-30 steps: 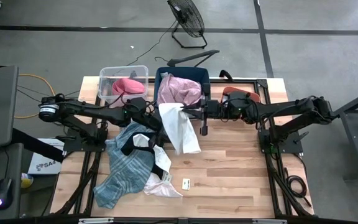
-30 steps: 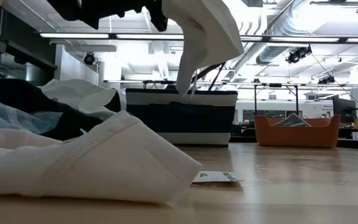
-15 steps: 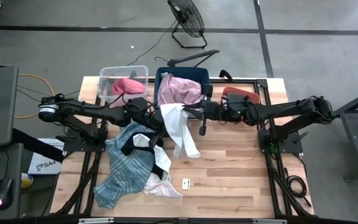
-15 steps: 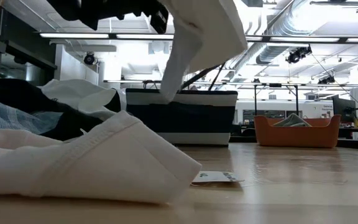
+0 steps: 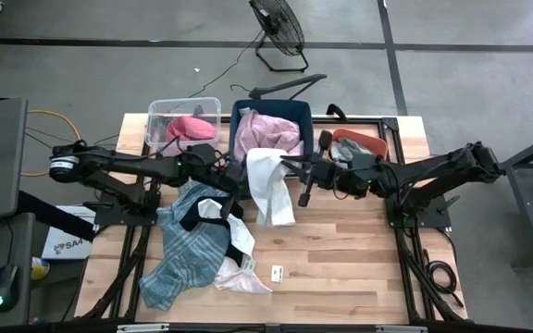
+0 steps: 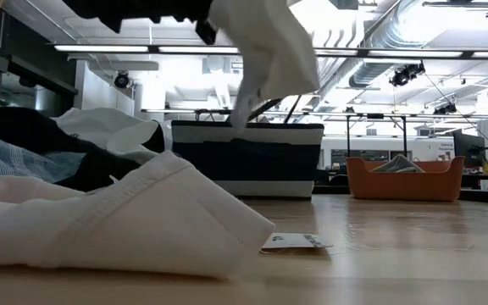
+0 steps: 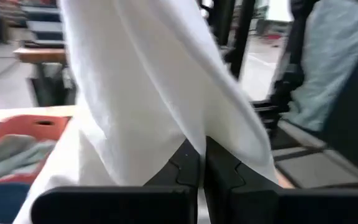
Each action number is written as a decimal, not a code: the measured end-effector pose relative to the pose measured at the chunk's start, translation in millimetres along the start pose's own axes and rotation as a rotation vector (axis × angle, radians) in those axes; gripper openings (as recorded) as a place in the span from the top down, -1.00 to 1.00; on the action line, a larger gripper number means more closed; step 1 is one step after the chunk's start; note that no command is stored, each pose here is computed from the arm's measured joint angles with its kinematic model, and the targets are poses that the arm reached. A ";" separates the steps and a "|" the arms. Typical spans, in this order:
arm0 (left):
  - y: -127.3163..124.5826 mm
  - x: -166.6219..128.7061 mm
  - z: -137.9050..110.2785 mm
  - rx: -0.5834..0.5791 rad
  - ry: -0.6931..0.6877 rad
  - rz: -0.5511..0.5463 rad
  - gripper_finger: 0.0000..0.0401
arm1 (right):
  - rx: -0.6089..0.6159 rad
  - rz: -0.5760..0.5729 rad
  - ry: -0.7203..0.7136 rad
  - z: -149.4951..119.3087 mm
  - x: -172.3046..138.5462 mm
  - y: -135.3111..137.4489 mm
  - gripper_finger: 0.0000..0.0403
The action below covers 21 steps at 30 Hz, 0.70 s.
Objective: Pick & Place Cloths
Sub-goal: Put the white boxer into the transparent bin
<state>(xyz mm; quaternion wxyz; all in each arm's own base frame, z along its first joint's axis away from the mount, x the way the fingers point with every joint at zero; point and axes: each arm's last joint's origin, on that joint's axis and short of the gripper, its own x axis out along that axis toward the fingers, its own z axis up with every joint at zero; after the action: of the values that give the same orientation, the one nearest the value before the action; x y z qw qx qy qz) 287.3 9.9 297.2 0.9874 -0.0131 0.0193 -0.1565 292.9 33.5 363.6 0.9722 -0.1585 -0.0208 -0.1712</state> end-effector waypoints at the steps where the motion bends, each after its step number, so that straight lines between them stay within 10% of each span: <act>1: -0.6 -3.0 2.7 0.017 -0.002 0.024 0.99 | 0.019 -0.025 0.007 0.7 -1.1 0.9 0.78; 13: -13.1 -47.9 31.5 0.126 0.018 0.236 1.00 | 0.196 -0.078 0.007 7.9 -10.7 7.3 -0.18; 21: -17.8 -64.5 40.3 0.158 0.012 0.309 1.00 | 0.211 -0.033 -0.016 14.2 -18.6 19.0 -0.46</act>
<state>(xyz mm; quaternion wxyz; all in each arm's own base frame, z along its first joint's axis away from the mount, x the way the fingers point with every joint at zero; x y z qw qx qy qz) 222.2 13.7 340.2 0.9975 0.0684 0.0145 -0.0040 282.1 61.0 369.6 0.9803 -0.0565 -0.0491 -0.1825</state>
